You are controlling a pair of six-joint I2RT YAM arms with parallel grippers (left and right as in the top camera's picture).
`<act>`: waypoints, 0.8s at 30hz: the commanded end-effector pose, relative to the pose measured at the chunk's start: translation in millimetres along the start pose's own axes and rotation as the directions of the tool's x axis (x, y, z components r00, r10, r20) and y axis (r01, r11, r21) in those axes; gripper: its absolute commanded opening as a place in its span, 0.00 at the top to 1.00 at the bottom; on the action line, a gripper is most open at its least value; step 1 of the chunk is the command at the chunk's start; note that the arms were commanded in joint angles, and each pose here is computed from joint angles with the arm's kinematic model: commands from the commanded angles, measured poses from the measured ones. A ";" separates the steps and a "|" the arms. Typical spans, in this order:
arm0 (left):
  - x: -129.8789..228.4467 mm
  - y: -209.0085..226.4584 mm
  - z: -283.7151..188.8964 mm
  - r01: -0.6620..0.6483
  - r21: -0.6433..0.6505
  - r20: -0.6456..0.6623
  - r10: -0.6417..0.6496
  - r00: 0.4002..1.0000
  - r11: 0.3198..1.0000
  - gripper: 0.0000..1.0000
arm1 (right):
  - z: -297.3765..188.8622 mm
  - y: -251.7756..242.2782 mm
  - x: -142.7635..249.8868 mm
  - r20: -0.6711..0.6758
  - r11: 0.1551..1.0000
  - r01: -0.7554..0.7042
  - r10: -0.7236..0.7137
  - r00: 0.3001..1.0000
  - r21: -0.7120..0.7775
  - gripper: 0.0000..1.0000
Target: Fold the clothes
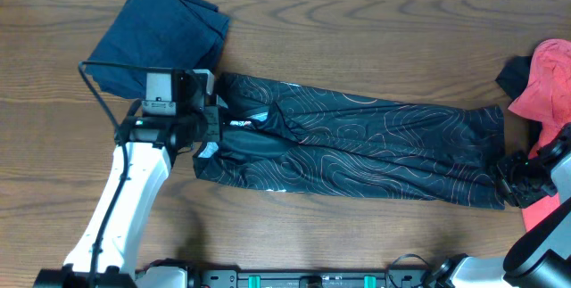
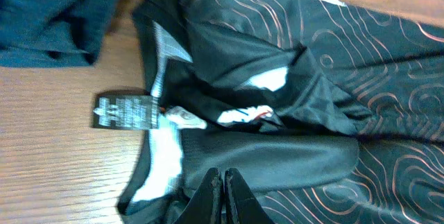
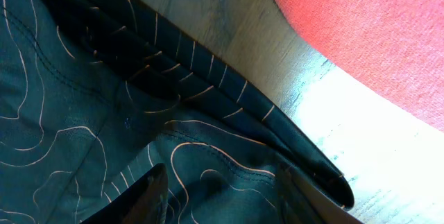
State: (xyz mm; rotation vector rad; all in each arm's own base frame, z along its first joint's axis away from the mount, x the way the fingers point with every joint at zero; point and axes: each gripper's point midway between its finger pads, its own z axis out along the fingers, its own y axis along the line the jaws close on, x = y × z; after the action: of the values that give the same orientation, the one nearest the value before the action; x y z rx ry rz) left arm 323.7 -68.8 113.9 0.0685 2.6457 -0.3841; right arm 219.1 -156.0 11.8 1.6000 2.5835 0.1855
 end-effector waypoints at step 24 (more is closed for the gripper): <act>-10.6 13.6 17.2 -0.019 -0.080 -0.045 0.015 0.999 0.997 0.45 | -71.6 40.4 -29.3 0.199 0.973 0.155 -0.121 0.973 -0.170 0.47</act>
State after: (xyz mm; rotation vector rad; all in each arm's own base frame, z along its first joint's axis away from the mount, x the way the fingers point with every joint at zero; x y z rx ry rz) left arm 322.0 -61.4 50.3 0.0590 2.8576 -0.2843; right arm 243.9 -161.0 58.5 1.4114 2.5063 0.2366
